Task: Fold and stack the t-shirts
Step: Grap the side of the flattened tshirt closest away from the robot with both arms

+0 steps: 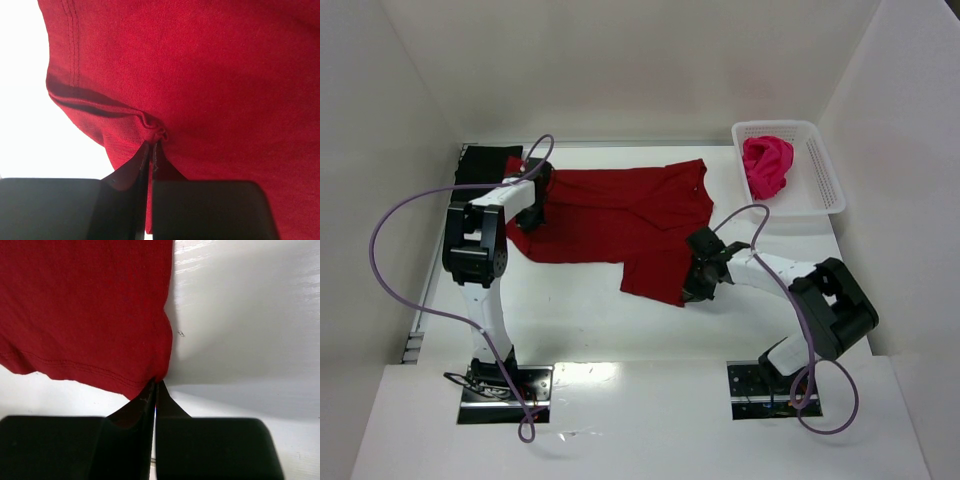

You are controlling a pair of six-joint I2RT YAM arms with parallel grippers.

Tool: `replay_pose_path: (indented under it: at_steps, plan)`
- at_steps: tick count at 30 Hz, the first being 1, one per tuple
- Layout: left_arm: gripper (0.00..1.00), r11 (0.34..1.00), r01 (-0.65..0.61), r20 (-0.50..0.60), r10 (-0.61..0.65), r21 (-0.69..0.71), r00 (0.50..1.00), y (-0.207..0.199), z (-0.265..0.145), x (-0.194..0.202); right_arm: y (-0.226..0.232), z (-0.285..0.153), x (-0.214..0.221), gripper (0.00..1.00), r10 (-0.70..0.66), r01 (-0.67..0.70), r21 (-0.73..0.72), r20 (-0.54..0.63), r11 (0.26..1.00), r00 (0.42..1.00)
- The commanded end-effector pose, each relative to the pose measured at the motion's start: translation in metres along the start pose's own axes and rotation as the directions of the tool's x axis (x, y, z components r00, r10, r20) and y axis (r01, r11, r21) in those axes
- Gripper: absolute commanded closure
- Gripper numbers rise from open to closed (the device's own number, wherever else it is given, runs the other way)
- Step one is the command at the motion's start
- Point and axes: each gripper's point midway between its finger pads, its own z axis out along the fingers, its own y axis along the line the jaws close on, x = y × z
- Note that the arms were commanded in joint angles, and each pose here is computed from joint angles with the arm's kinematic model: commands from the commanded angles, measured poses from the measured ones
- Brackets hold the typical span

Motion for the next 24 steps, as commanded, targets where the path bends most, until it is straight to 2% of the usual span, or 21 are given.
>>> replay_pose_path:
  at_steps: [1, 6, 10, 17, 24]
  plan:
    - [1.00, 1.000, 0.023, 0.010, -0.023, 0.017, 1.000, 0.004, -0.005, 0.000, 0.002, -0.005, -0.013, 1.00, -0.006, 0.004, 0.033, 0.058, 0.999, 0.998]
    - [1.00, 0.998, 0.051, 0.050, -0.052, 0.024, 0.997, 0.014, -0.021, -0.009, 0.031, -0.046, -0.040, 1.00, -0.003, 0.013, -0.063, 0.161, 0.998, 0.987]
    - [1.00, 0.993, 0.105, 0.102, -0.111, 0.060, 0.989, 0.030, -0.043, -0.024, 0.039, -0.069, -0.056, 1.00, -0.024, 0.039, -0.072, 0.200, 0.997, 0.979]
    - [1.00, 0.982, 0.186, 0.167, -0.187, 0.026, 0.968, 0.058, -0.069, -0.032, 0.054, -0.083, -0.077, 1.00, -0.054, 0.080, -0.087, 0.264, 0.993, 0.963]
    - [1.00, 0.960, 0.280, 0.142, -0.278, 0.007, 0.950, 0.093, -0.062, -0.021, 0.047, -0.093, -0.127, 1.00, -0.019, 0.045, -0.064, 0.359, 0.997, 0.933]
